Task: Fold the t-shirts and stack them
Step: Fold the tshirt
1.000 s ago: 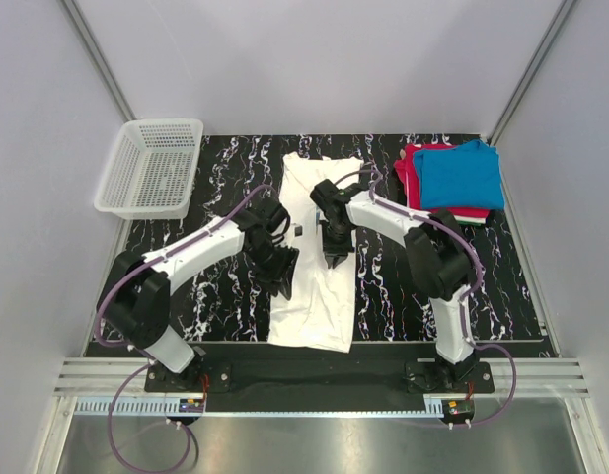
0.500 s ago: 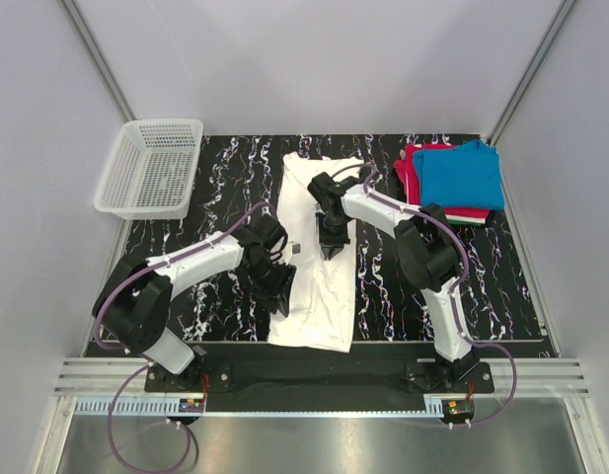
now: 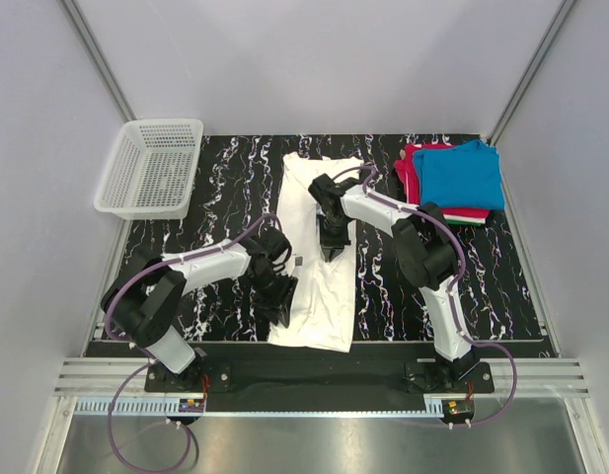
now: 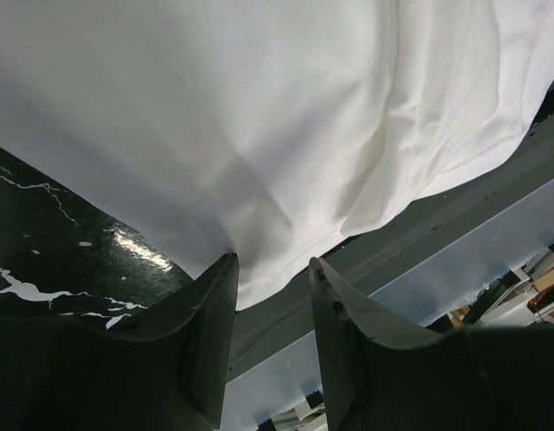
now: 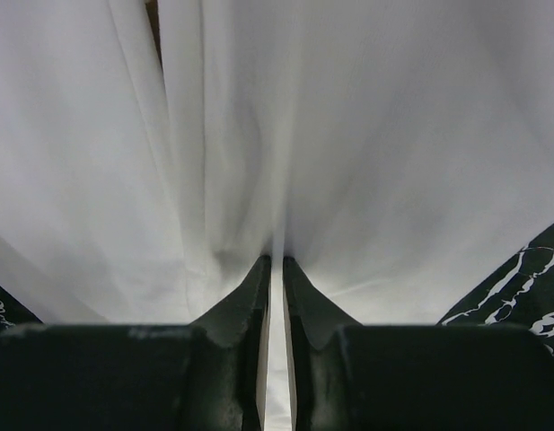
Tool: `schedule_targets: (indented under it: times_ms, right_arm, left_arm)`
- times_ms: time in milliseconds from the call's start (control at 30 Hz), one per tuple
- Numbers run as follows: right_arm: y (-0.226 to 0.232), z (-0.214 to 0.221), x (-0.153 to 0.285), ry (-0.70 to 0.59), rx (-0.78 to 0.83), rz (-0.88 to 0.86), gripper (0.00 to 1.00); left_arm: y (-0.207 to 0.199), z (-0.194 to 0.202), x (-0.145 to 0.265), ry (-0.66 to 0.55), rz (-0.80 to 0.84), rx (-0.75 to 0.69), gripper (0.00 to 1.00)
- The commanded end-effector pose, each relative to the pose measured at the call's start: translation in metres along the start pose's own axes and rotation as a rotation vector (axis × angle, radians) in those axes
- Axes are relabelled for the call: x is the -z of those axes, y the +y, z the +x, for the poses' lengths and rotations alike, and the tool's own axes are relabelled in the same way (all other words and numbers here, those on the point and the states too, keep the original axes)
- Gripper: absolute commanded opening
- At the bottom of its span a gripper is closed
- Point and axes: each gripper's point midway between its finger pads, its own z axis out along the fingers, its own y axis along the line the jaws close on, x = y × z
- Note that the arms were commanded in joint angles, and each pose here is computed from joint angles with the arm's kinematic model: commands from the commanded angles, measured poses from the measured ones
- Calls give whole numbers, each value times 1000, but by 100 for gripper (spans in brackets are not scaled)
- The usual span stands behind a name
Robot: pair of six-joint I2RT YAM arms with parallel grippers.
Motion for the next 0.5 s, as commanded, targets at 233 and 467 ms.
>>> schedule_targets:
  times_ms: [233,467]
  right_arm:
    - [-4,-5,-29,32,-12,21,14]
    - [-5,-6,-38,50,-21,22,0]
  left_arm:
    - [7,14,-20,11,10,18,36]
    - [8,11,-25,20,0,37,28]
